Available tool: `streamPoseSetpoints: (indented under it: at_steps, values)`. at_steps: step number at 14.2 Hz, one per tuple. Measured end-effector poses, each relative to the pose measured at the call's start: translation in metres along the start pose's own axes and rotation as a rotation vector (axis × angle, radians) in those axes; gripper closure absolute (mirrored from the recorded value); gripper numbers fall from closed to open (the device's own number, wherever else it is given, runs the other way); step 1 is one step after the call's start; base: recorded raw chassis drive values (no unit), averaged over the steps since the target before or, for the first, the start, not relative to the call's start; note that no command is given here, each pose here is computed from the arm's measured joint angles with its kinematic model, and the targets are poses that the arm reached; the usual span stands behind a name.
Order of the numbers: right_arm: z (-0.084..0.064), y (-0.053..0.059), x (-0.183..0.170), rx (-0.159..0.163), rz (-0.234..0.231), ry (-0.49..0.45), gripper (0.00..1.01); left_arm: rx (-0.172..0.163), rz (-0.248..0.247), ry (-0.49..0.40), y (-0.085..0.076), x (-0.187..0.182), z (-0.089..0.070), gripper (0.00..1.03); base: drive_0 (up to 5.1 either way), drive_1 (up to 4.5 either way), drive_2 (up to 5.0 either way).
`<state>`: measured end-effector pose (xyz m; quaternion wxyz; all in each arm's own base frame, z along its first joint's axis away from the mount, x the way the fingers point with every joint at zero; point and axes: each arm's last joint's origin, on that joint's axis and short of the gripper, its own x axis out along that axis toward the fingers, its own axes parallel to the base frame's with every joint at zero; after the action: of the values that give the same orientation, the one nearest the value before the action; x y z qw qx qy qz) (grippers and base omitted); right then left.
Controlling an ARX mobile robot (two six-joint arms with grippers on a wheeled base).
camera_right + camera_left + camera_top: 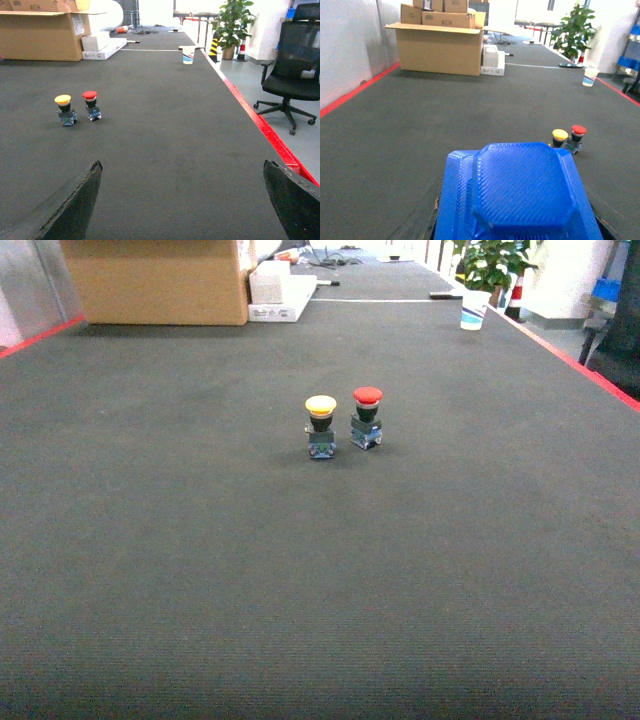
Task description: Pick blue part to blue bin on bottom shelf
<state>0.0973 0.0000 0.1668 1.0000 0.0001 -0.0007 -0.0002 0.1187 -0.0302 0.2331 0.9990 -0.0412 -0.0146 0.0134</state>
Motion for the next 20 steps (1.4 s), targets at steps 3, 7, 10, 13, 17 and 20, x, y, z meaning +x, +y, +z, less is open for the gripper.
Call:
streamPoseSetpoints:
  at_steps: [3, 7, 10, 13, 17, 20]
  values:
    - [0.0000, 0.0000, 0.0000, 0.000, 0.000, 0.000, 0.03, -0.005, 0.045, -0.021, 0.0076, -0.0116, -0.0009, 0.59, 0.0, 0.00, 0.0]
    - [0.0000, 0.0000, 0.0000, 0.000, 0.000, 0.000, 0.03, -0.003, 0.042, -0.021, 0.0071, -0.0118, -0.0012, 0.59, 0.0, 0.00, 0.0]
    - [0.0000, 0.0000, 0.0000, 0.000, 0.000, 0.000, 0.03, -0.002, 0.042, -0.021, 0.0071, -0.0118, -0.0012, 0.59, 0.0, 0.00, 0.0]
    - [0.0000, 0.0000, 0.0000, 0.000, 0.000, 0.000, 0.03, -0.001, 0.042, -0.022, 0.0071, -0.0118, -0.0011, 0.59, 0.0, 0.00, 0.0]
    - [0.0001, 0.0000, 0.0000, 0.000, 0.000, -0.001, 0.03, 0.000, 0.042, -0.018, 0.0071, -0.0116, -0.0018, 0.59, 0.0, -1.04, 1.1]
    - [-0.0001, 0.0000, 0.0000, 0.000, 0.000, 0.001, 0.03, -0.002, 0.042, -0.024, 0.0071, -0.0119, -0.0012, 0.59, 0.0, -4.27, 4.2]
